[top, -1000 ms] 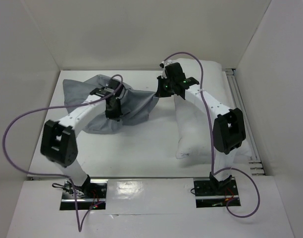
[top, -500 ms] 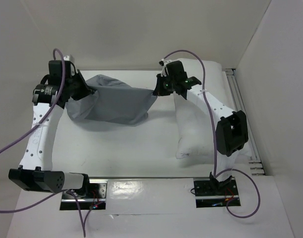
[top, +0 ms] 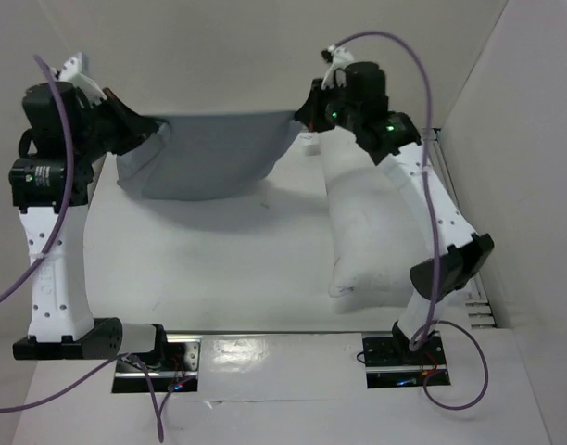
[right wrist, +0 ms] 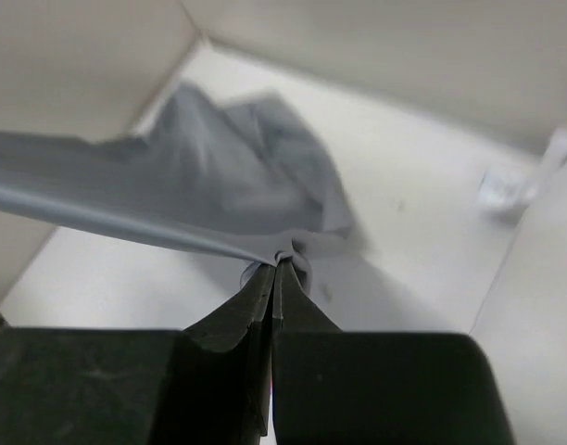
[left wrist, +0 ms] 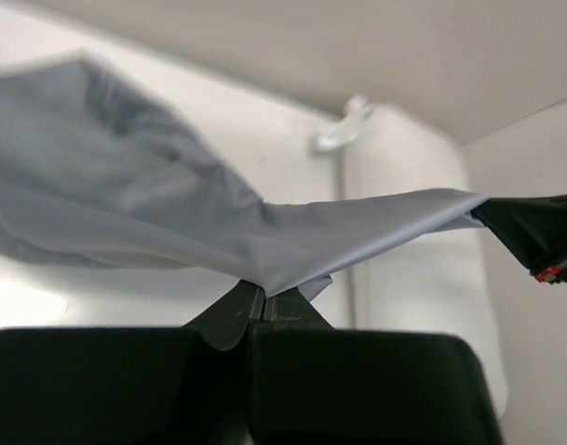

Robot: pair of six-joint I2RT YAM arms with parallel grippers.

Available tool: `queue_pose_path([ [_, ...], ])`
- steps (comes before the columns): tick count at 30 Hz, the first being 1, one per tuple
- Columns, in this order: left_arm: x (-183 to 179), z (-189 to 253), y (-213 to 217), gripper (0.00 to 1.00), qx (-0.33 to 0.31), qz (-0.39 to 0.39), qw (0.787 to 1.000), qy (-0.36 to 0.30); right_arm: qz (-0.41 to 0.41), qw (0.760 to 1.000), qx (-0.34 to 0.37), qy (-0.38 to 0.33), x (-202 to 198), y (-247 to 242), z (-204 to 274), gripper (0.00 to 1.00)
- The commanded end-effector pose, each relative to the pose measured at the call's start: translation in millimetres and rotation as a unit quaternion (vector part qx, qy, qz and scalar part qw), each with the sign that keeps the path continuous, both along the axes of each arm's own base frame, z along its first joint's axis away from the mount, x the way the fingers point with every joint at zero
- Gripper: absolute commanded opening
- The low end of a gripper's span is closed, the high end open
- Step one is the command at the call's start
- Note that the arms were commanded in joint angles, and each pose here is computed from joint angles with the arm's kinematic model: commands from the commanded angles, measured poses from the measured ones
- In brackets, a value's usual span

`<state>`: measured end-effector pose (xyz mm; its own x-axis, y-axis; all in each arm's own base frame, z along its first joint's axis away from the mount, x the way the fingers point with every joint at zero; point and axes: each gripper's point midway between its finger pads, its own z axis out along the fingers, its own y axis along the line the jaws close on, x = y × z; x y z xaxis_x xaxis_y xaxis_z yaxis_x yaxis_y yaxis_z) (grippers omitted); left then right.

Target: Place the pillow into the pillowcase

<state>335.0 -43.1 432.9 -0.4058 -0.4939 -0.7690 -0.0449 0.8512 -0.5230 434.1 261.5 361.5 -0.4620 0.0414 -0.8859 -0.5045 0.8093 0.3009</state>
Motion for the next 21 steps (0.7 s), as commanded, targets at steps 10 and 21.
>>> queue_pose_path([
  [10, -137, 251, 4, 0.00, 0.021, 0.030, 0.906, -0.422, -0.131, 0.886, 0.145, -0.420, -174, -143, 318, 0.00],
  [21, -102, 247, 8, 0.00, 0.043, 0.036, 0.912, -0.406, -0.134, 0.898, 0.127, -0.399, -107, -115, 299, 0.00],
])
